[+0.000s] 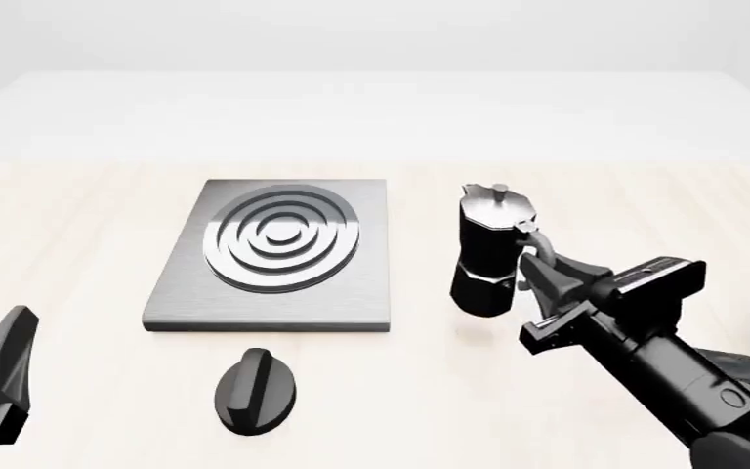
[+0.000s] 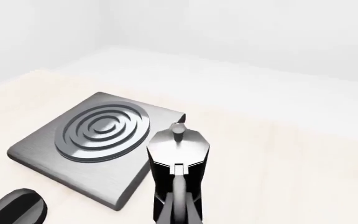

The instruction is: Put the moka pot on the stove.

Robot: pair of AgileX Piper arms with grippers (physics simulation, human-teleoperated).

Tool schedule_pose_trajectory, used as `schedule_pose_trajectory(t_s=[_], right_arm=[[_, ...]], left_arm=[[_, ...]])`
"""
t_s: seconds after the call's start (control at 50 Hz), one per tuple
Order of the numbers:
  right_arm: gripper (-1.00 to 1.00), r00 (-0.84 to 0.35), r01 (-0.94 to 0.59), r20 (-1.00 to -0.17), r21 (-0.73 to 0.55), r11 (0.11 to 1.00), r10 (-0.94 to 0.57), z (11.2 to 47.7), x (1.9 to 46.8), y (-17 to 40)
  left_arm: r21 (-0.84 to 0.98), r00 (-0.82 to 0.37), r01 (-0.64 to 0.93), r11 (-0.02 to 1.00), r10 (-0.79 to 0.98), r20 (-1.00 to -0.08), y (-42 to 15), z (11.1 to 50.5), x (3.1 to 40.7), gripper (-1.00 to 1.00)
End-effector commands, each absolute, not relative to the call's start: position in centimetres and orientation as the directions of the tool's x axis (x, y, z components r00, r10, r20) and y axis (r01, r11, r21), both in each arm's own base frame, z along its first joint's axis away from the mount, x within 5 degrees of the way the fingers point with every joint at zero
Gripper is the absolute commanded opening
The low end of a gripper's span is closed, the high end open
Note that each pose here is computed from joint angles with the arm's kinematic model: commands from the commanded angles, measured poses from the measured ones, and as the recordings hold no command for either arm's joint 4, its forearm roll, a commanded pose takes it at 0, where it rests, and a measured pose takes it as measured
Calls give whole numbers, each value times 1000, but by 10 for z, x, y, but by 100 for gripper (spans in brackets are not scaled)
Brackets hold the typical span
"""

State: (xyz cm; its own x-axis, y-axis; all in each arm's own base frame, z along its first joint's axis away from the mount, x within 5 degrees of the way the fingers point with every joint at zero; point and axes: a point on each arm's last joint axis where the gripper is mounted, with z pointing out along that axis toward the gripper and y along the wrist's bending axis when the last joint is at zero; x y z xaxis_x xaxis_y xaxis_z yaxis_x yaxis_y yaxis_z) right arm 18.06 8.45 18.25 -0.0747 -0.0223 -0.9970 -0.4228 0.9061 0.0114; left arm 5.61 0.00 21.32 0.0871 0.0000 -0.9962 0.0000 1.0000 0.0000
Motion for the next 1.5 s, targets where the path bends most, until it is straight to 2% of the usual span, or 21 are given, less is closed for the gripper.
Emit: schedule_pose_trajectory(t_s=[0.02,0.18,0.22,0.66,1.02,1.26,1.32,1.5], right_arm=[[-100,0,-435,-1000,-17,900,-19,209,178,86],[-100,28,-444,-999,-34,895,-24,223,178,88],[-100,66,-462,-996,-77,883,-53,227,173,91],[-100,72,-475,-997,-60,878,-29,246,190,104],[-100,111,-526,-994,-41,850,21,279,203,127],[-100,115,-550,-993,-35,835,34,285,213,142],[-100,97,-563,-993,1,826,68,289,215,147],[-100,111,-588,-992,-15,809,63,292,224,163]], left_arm=[[0,87,0,1000,0,-996,0,213,56,100],[0,87,0,1000,0,-996,0,213,56,100],[0,87,0,1000,0,-996,0,213,56,100],[0,87,0,1000,0,-996,0,213,56,100],[0,87,0,1000,0,-996,0,213,56,100],[0,87,0,1000,0,-996,0,213,56,100],[0,87,0,1000,0,-996,0,213,56,100],[0,87,0,1000,0,-996,0,213,56,100]])
